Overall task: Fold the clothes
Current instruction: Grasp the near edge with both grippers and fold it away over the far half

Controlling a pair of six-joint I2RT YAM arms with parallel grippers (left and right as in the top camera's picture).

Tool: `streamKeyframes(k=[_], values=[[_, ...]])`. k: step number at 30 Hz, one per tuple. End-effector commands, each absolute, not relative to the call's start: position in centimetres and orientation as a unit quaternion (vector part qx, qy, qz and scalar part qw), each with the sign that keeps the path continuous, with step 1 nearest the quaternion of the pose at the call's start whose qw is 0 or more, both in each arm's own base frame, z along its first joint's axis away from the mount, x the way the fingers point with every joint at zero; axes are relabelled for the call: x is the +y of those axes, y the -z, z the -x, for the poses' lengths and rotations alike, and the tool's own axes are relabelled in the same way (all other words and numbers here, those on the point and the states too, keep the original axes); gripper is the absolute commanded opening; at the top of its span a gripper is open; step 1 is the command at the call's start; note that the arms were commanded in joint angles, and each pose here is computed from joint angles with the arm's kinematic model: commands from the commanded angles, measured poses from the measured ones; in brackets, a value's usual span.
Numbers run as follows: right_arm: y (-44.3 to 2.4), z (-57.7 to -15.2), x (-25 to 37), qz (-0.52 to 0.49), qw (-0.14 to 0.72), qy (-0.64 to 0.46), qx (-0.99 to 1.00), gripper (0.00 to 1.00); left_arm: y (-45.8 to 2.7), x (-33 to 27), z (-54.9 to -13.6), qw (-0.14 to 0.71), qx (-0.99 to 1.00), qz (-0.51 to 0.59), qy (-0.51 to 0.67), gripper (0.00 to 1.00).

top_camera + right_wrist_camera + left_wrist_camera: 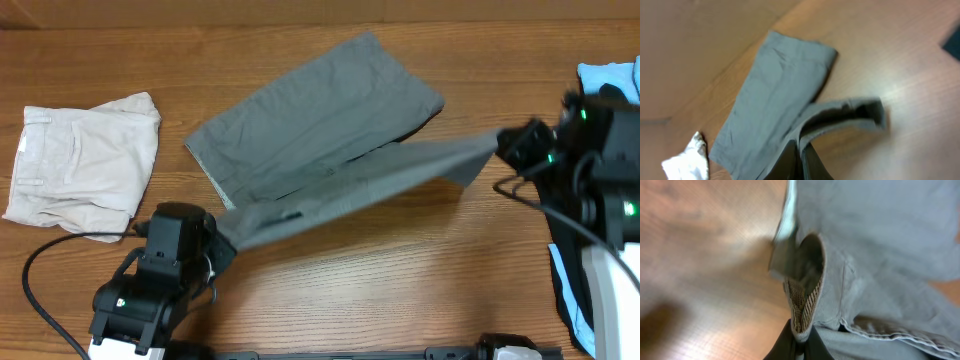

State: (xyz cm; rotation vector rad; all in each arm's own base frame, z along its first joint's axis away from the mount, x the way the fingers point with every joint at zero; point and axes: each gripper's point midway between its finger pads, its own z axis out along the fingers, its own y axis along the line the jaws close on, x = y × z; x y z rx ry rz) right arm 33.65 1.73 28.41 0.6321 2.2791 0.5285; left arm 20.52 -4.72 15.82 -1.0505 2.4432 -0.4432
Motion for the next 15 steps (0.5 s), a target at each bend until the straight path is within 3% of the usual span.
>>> streamKeyframes(k=[1,7,15], values=[[-29.4,-37.4,2.6,-0.179,0.379,-0.174,0.891,0.04,-17.4,-2.7,-23.4,0.297,0.85,0.415,0.135,0.04],[-29.8,-43.7,5.4,-0.121,0.416,-0.178,0.883,0.04,-18.3,0.4,-27.0,0.363,0.796,0.475,0.1,0.04],[-28.8,-50.1,8.6,-0.08,0.482,-0.166,0.856,0.04,-15.1,3.4,-31.2,0.355,0.768,0.529,0.066,0.04]])
